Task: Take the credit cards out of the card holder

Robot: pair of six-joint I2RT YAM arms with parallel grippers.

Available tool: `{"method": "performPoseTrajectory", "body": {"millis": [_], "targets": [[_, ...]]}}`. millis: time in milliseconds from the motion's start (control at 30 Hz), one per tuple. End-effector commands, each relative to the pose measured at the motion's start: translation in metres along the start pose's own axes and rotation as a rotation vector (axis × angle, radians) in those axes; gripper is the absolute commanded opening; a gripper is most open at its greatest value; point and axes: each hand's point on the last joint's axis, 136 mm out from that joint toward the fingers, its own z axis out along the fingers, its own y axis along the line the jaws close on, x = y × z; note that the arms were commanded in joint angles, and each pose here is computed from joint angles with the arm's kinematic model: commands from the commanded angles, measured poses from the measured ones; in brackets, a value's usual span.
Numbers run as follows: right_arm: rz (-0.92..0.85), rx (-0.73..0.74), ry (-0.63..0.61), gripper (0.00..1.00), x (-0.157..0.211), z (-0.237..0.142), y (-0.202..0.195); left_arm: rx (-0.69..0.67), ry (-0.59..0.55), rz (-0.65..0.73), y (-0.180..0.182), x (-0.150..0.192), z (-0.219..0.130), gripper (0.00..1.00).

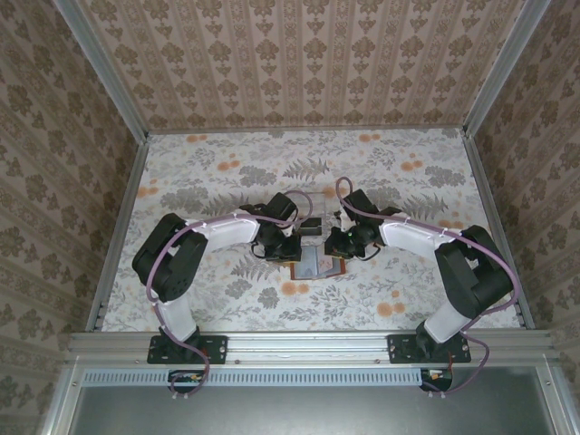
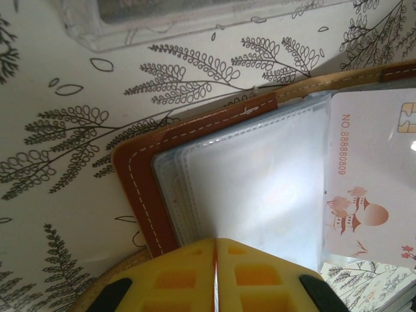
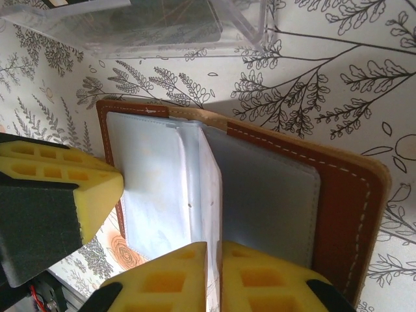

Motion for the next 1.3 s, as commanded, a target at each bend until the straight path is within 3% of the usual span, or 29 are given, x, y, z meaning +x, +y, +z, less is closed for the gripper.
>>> {"method": "performPoseTrajectory", "body": {"millis": [0, 367, 600, 733, 933, 1067, 1267], "targets": [[-0.002, 0.010, -0.002, 0.14, 0.004, -0.005, 0.001, -0.046, 0.021, -0.010, 0.016, 0.008, -0.001, 0.10], [-0.068, 0.052, -0.062, 0.08, -0.008, -0.028, 0.007, -0.064, 0.021, -0.027, 0.029, 0.014, -0.007, 0.10], [-0.213, 0.105, -0.105, 0.05, -0.026, -0.055, 0.019, -0.066, 0.005, -0.031, 0.034, 0.012, -0.016, 0.11], [-0.365, 0.101, -0.149, 0.04, -0.043, -0.072, 0.036, -0.060, -0.011, -0.027, 0.034, 0.010, -0.021, 0.11], [-0.662, 0.138, -0.127, 0.04, -0.067, -0.082, 0.057, -0.016, -0.061, -0.002, 0.021, -0.001, -0.034, 0.20], [-0.958, 0.175, -0.059, 0.07, -0.077, -0.078, 0.064, -0.008, -0.083, -0.002, 0.019, -0.005, -0.040, 0.22], [-1.278, 0.252, 0.078, 0.02, -0.093, -0.067, 0.057, -0.009, -0.125, -0.035, 0.031, -0.004, -0.052, 0.23]]}}
